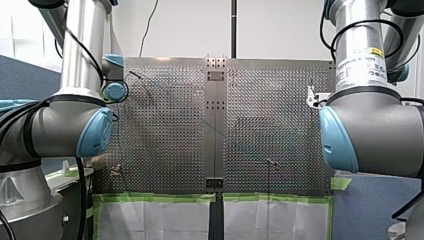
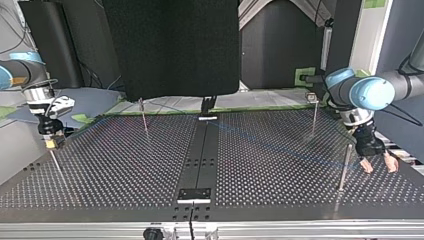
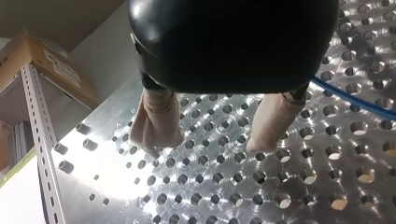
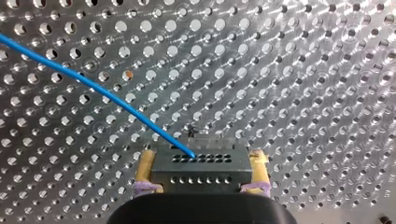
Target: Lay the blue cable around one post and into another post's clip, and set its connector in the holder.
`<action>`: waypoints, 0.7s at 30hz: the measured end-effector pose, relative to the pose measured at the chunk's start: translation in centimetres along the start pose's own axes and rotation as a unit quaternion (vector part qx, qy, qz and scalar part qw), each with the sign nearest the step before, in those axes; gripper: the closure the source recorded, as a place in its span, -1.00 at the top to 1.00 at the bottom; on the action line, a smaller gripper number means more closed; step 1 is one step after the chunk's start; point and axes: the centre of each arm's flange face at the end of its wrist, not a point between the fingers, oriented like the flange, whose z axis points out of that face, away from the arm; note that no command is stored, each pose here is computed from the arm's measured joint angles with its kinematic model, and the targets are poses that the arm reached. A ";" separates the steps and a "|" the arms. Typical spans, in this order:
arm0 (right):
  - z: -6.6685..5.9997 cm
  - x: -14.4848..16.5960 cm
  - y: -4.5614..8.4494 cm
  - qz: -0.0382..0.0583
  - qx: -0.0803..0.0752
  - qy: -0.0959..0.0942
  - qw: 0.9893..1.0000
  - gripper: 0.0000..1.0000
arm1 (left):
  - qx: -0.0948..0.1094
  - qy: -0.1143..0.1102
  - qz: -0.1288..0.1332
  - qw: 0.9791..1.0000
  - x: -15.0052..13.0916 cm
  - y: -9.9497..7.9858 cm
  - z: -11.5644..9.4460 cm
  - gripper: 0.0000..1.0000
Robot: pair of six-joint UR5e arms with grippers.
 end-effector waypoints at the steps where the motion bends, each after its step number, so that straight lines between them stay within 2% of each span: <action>1: 0.0 0.0 0.0 0.001 0.000 0.000 1.000 -1.00 | 0.000 0.000 0.000 1.000 0.0 0.0 0.0 1.00; 21: 0.1 0.1 0.3 0.013 -0.019 0.003 1.000 -1.00 | 0.000 0.001 0.002 1.000 0.0 0.0 0.0 1.00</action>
